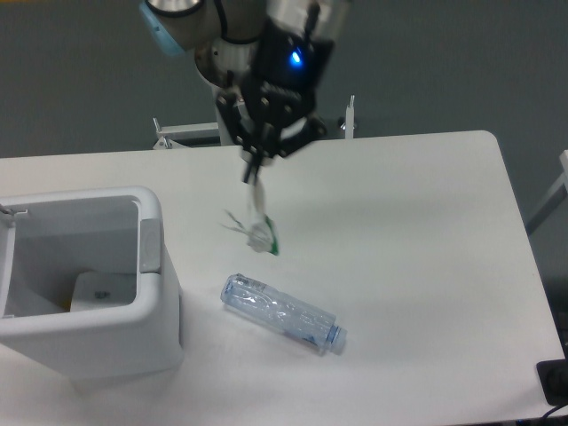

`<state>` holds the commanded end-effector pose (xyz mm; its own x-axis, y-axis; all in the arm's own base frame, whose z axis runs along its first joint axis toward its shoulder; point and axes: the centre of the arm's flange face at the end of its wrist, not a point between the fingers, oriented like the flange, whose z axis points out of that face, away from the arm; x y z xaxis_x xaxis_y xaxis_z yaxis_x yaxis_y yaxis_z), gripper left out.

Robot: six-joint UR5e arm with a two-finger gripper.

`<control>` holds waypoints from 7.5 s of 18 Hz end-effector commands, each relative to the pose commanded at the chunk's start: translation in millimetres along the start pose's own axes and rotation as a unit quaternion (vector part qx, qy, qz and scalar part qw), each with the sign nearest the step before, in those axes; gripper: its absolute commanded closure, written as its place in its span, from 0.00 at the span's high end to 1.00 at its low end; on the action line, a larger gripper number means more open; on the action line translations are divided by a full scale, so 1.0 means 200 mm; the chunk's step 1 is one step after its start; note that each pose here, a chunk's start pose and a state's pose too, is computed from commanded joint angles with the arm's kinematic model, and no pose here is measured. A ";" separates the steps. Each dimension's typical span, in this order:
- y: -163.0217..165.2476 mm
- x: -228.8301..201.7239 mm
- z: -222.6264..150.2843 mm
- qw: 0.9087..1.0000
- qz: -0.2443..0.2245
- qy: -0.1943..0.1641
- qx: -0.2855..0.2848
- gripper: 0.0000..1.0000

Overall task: Place the trash in the trash can
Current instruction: 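Carry the cup over the white trash bin, then open the gripper to drop the cup into the bin, then move the gripper down onto the crumpled clear water bottle, then close the gripper on the bottle cap end and lift it, then carry the bottle over the white trash bin and lower it, then open the gripper to release the bottle and raise it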

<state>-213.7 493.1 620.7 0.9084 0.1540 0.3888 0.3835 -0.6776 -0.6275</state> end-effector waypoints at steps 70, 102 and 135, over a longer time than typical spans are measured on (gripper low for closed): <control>0.74 -1.60 1.65 0.806 -0.413 -0.380 -0.188 0.74; -0.40 -0.70 0.31 0.892 -0.309 -0.265 0.195 0.64; -0.25 -0.35 0.39 0.971 0.016 -0.221 0.087 1.00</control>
<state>-282.7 571.9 572.2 0.8882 0.4550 0.0636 0.3414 -0.5611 -0.7541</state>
